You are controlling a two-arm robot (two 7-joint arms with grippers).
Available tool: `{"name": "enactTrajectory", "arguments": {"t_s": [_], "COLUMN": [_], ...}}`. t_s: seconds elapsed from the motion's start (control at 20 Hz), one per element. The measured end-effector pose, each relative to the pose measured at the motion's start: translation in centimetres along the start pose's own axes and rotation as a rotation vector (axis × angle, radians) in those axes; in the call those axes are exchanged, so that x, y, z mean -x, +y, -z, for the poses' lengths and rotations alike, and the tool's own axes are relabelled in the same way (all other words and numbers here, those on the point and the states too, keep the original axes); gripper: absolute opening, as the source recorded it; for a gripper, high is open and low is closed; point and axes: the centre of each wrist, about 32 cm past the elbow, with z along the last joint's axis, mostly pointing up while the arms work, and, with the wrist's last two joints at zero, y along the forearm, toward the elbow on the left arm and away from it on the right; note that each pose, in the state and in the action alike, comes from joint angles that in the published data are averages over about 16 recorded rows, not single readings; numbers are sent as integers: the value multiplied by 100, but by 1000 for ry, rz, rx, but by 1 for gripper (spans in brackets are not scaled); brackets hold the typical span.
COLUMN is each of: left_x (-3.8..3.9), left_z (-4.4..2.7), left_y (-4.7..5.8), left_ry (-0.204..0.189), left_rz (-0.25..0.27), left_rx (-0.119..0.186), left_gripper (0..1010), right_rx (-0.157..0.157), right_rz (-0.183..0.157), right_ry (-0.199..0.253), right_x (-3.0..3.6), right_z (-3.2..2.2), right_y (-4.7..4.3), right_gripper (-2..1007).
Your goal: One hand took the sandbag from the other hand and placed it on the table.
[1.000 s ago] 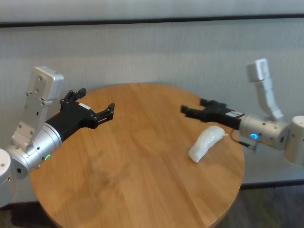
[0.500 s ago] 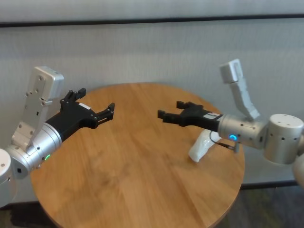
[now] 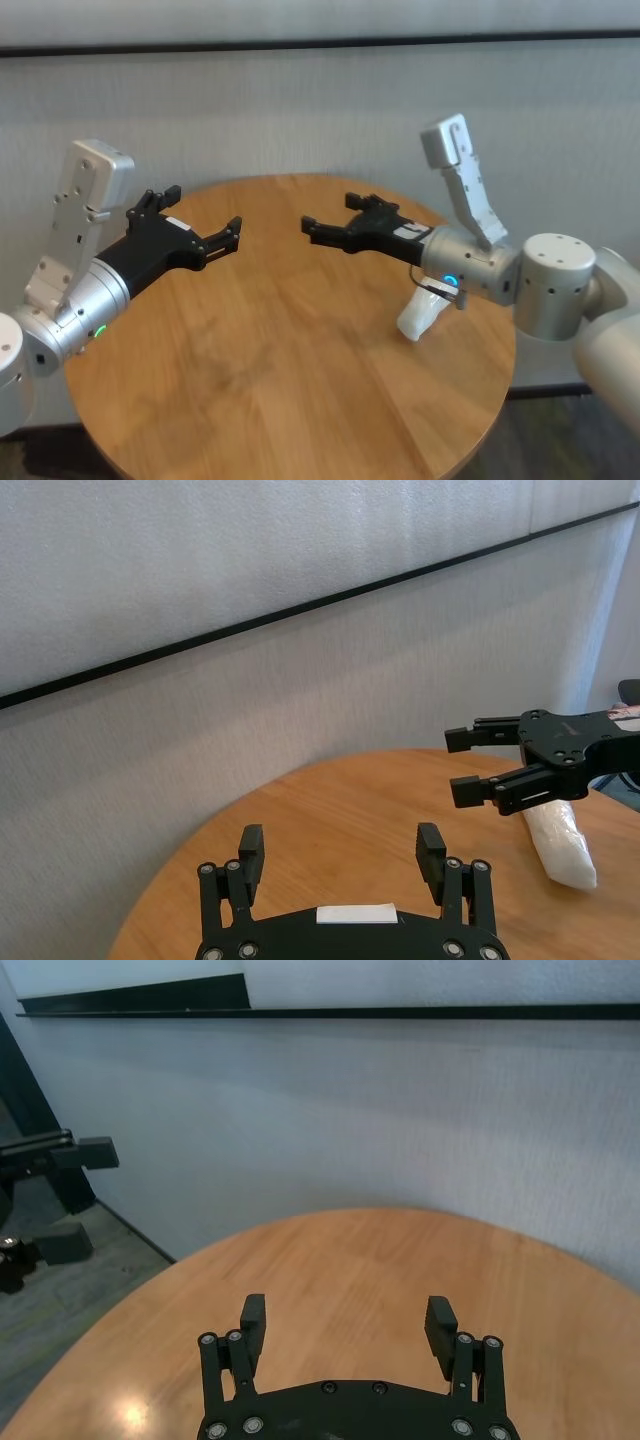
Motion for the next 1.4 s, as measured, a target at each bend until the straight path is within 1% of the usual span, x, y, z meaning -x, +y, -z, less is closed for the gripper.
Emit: {"name": "enactTrajectory", "arguments": {"t_s": [0.15,0.3,0.55,0.8,1.4], "left_x": [0,0,0,0,0], "left_z": [0,0,0,0,0], "left_y": [0,0,0,0,0], "left_ry": [0,0,0,0,0], "left_rz": [0,0,0,0,0], "left_rx": [0,0,0,0,0], "left_gripper": [1002,1002,1002,1002,1002], "right_rx": [-19,-36,-53,-60,-56], "right_rz": [15,26,40,49,47], "right_ry": [-21,-34,-48,-55,-60], "right_x": [64,113,169,191,197], "right_z": [-30,-59,-93,-104,-94], "right_y": [63,115,168,191,190], "right_gripper": [1000,1000,1000,1000,1000]}}
